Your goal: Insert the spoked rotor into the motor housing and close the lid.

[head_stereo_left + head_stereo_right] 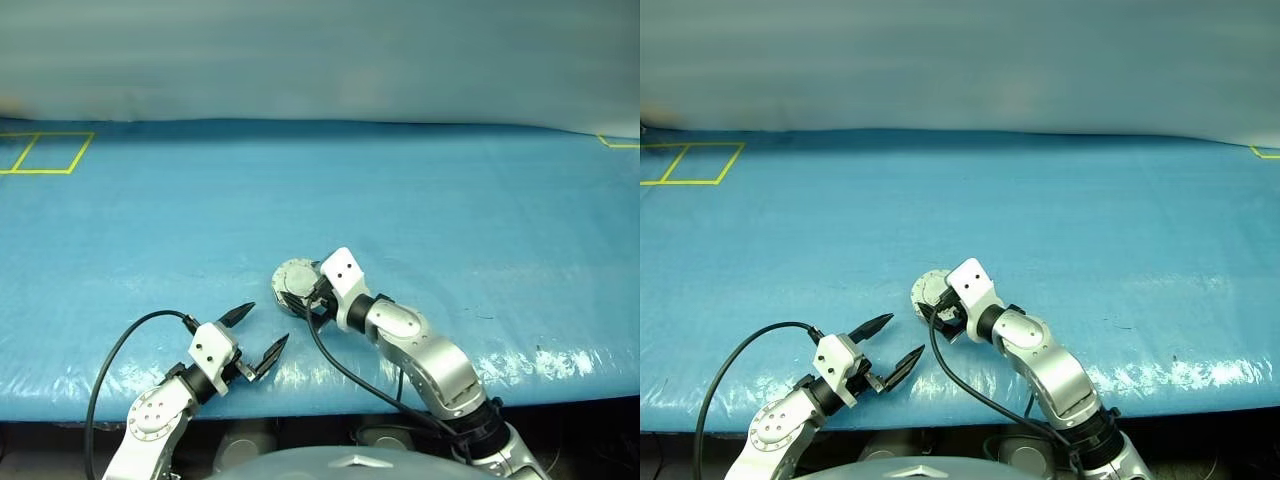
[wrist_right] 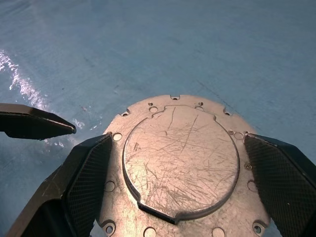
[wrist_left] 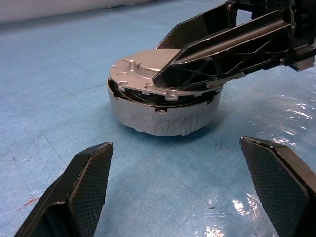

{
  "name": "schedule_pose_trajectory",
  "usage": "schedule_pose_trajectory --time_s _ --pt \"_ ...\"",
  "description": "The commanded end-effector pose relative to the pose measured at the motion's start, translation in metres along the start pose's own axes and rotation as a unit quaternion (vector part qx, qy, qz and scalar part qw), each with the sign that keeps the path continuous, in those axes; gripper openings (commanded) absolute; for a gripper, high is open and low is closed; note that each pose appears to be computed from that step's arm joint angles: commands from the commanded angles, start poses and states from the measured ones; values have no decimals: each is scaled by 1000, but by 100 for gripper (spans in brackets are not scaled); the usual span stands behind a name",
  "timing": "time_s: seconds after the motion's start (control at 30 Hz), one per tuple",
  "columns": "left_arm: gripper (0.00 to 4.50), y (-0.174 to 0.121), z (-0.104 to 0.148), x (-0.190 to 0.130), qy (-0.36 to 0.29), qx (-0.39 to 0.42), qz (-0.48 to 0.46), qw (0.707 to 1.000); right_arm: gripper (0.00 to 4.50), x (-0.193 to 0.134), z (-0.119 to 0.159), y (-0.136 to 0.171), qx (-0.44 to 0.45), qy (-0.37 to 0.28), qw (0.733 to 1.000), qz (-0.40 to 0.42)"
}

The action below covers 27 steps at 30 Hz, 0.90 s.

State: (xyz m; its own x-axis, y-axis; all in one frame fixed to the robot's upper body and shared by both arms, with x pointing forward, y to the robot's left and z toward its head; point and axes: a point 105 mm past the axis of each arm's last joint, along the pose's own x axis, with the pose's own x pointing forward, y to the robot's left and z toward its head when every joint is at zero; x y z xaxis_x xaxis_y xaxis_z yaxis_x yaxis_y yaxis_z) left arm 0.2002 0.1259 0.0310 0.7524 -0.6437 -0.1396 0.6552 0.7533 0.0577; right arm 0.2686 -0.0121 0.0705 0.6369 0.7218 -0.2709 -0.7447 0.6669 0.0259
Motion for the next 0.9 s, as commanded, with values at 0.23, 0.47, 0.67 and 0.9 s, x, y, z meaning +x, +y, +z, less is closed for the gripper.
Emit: schedule_pose_trajectory --time_s 0.23,0.47,0.67,0.9 --pt "450 2 4 -3 -9 3 5 1000 302 2 7 6 -9 -18 1000 11" --pt "450 2 3 -3 -8 3 5 1000 302 5 5 9 -25 -7 1000 11" --pt "450 3 3 -4 -6 4 7 1000 302 6 0 8 -35 18 999 0" --pt "450 2 3 -3 -8 5 6 1000 302 7 -5 8 -44 43 998 -1"
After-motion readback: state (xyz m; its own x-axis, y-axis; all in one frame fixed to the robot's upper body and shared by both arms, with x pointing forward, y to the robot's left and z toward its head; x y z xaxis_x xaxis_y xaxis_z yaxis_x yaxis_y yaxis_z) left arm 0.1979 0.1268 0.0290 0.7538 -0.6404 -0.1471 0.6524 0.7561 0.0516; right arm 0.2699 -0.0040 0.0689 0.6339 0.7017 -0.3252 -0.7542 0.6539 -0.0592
